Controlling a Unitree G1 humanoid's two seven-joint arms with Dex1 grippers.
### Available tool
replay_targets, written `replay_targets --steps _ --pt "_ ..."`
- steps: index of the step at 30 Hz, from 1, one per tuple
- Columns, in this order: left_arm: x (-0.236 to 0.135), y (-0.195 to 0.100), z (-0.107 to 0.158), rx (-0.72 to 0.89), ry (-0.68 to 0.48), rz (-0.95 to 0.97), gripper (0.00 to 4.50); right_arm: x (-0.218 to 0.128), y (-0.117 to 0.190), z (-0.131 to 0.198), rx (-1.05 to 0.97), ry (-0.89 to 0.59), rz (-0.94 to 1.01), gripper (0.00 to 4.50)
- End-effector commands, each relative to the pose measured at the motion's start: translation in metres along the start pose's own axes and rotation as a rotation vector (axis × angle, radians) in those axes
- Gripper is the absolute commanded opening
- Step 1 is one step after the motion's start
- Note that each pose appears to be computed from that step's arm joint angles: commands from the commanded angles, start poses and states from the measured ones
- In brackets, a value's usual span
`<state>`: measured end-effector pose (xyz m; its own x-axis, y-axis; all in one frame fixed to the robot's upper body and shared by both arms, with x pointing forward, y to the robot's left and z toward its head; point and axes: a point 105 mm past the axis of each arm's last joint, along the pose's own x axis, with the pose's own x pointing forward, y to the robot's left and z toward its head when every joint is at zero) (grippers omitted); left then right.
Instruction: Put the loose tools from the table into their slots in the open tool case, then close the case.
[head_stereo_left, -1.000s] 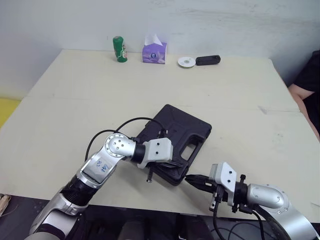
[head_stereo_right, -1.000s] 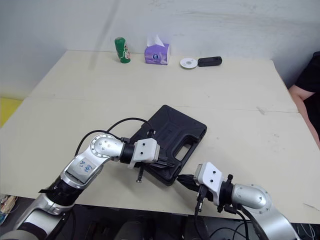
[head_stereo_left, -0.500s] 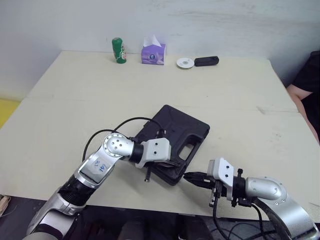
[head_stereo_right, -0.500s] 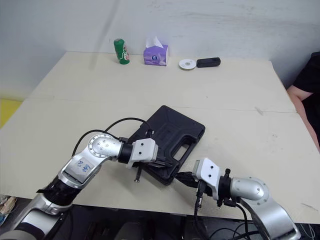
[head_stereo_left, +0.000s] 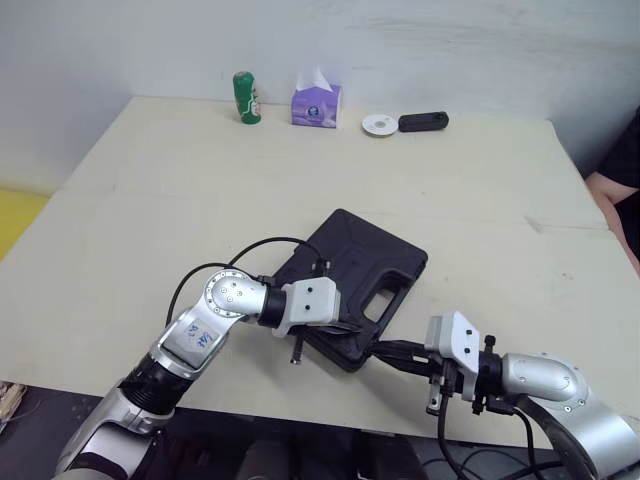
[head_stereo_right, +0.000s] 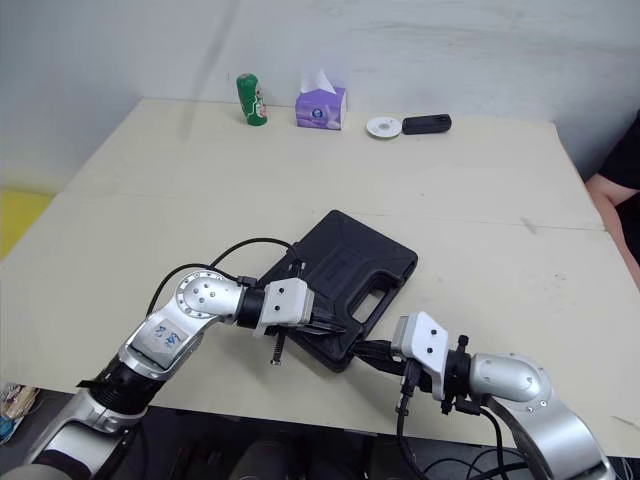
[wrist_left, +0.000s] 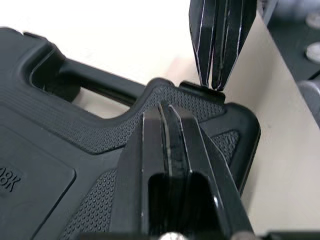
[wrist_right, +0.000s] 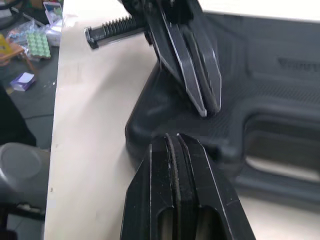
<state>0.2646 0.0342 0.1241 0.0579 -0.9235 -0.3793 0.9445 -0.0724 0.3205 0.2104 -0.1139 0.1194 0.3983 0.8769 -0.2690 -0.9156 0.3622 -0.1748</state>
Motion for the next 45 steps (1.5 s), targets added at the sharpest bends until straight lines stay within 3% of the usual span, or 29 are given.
replay_targets --steps 1,5,8,12,18,19,20,21,24,28,33,36,45 --pt "-0.012 0.001 -0.025 -0.096 -0.002 0.028 0.06 -0.018 -0.002 0.011 -0.050 0.001 -0.007 0.00" --pt "-0.039 0.022 0.002 -0.005 -0.150 0.126 0.06 -0.045 -0.017 0.009 -0.087 0.059 -0.065 0.00" --pt "-0.060 0.037 0.006 0.016 -0.162 0.182 0.06 -0.066 -0.033 0.008 -0.128 0.103 -0.115 0.00" --pt "-0.096 0.051 0.000 -0.007 -0.118 0.288 1.31 -0.096 -0.062 0.012 -0.206 0.163 -0.203 0.00" --pt "-0.149 0.053 -0.018 -0.079 -0.032 0.458 3.93 -0.135 -0.096 0.019 -0.269 0.201 -0.316 0.00" --pt "-0.160 0.051 -0.026 -0.107 -0.007 0.489 4.37 -0.143 -0.103 0.021 -0.282 0.203 -0.346 0.32" --pt "-0.169 0.049 -0.031 -0.128 0.010 0.512 4.50 -0.149 -0.106 0.021 -0.288 0.211 -0.359 0.68" --pt "-0.178 0.046 -0.038 -0.156 0.028 0.533 4.50 -0.153 -0.109 0.021 -0.293 0.225 -0.364 0.95" --pt "-0.207 0.035 -0.060 -0.223 0.116 0.600 4.50 -0.168 -0.119 0.019 -0.329 0.254 -0.407 2.32" --pt "-0.255 0.026 -0.090 -0.246 0.255 0.732 4.50 -0.183 -0.131 0.008 -0.343 0.264 -0.469 4.36" --pt "-0.305 0.000 -0.118 -0.320 0.354 0.905 4.50 -0.206 -0.143 -0.001 -0.381 0.306 -0.552 4.44" --pt "-0.318 -0.010 -0.126 -0.337 0.357 0.988 4.50 -0.214 -0.150 -0.003 -0.395 0.305 -0.593 4.44" --pt "-0.324 -0.013 -0.128 -0.297 0.388 1.056 4.50 -0.222 -0.155 -0.015 -0.394 0.323 -0.625 4.44"
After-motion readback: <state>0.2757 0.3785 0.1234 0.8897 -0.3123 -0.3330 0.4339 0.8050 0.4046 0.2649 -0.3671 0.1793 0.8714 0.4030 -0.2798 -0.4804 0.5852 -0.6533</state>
